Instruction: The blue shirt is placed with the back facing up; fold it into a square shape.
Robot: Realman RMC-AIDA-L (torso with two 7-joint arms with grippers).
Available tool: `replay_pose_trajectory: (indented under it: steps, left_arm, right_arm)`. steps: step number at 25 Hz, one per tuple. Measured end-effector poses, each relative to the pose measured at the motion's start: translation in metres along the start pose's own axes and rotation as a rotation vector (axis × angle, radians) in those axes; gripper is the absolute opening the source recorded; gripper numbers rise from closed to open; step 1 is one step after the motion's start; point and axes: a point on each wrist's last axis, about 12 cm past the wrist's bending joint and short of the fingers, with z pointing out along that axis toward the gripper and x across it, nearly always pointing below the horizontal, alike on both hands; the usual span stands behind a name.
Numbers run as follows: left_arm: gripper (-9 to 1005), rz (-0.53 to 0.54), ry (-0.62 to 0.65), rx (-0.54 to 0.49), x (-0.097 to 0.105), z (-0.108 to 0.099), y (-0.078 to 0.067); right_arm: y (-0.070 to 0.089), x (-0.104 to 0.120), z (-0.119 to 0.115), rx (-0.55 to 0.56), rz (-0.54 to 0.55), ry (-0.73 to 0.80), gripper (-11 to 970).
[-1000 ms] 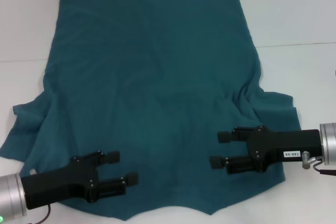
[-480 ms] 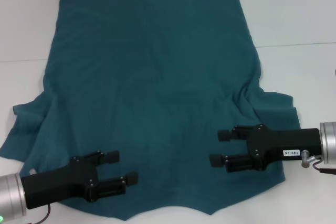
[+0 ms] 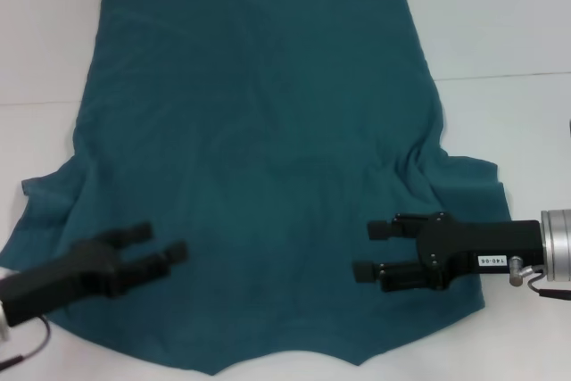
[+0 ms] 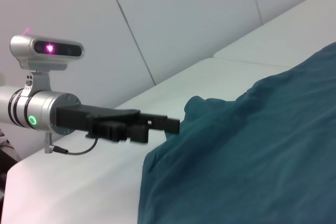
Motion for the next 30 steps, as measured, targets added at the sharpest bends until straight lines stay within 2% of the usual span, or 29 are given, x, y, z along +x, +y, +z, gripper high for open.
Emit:
replay_pose_trajectory:
  steps: [9,17,30]
  left_arm:
    - [887,-0.077,-0.116,-0.237,-0.004,-0.030,0.029]
    - [887,-0.088,-0.103,-0.434,-0.005,-0.032,0.051]
    - [888,-0.049,-0.064,-0.561,-0.013,-0.030,0.068]
  right_arm:
    - [0.001,0.001,0.000,0.005,0.036,-0.041,911]
    - [0.001,0.002,0.000,0.014,0.058,-0.059,912]
    - [-0.001,0.000,-0.002,0.030,0.081,-0.068,911]
